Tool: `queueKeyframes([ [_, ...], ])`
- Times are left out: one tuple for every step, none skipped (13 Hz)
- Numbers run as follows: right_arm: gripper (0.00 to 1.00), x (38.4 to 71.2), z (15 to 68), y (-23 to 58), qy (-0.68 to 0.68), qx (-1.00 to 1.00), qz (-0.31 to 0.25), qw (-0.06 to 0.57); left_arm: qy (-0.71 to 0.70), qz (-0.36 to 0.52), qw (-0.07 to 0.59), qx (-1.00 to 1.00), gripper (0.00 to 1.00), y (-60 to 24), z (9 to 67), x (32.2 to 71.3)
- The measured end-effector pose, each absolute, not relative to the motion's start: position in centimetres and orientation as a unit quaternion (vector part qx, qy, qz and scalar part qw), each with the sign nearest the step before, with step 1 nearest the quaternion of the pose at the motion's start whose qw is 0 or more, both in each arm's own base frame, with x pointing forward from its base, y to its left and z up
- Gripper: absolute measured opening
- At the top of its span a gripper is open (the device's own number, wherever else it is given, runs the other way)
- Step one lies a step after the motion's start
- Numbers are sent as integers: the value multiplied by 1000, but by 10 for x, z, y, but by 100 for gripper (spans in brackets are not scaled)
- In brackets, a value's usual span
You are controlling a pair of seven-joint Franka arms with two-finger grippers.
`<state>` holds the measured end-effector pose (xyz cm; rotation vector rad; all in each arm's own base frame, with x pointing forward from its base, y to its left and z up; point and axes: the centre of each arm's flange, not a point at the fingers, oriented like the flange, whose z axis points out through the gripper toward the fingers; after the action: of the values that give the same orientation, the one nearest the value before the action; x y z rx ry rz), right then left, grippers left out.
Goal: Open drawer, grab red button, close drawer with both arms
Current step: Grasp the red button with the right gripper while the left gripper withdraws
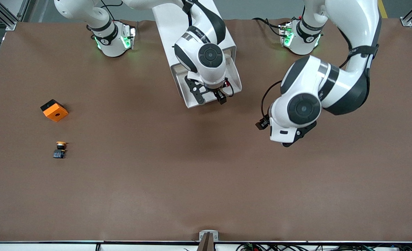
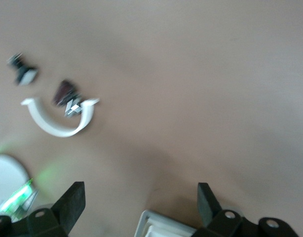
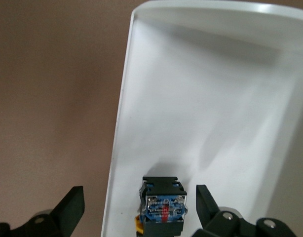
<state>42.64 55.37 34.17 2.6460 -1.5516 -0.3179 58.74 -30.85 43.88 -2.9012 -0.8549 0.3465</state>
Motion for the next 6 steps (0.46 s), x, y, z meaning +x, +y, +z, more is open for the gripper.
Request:
queueKeyframes([
  [100, 423, 341, 557, -500, 859, -103, 30, -254, 86, 26, -963, 100, -315, 441, 579],
  [100, 419, 340, 560, -497, 861, -103, 31, -234, 66, 12, -970, 100, -320, 438, 570],
  [100, 415, 340, 563, -494, 862, -104, 31, -221, 54, 3, -974, 100, -322, 431, 564],
  [100, 411, 340, 566, -493, 863, -104, 31, -211, 45, -1, -976, 100, -324, 419, 559],
  [100, 408, 340, 568, -493, 863, -103, 32, -199, 39, -2, -979, 100, -327, 406, 555],
  [100, 406, 340, 569, -493, 863, -103, 32, -179, 32, 2, -983, 100, -329, 393, 551],
])
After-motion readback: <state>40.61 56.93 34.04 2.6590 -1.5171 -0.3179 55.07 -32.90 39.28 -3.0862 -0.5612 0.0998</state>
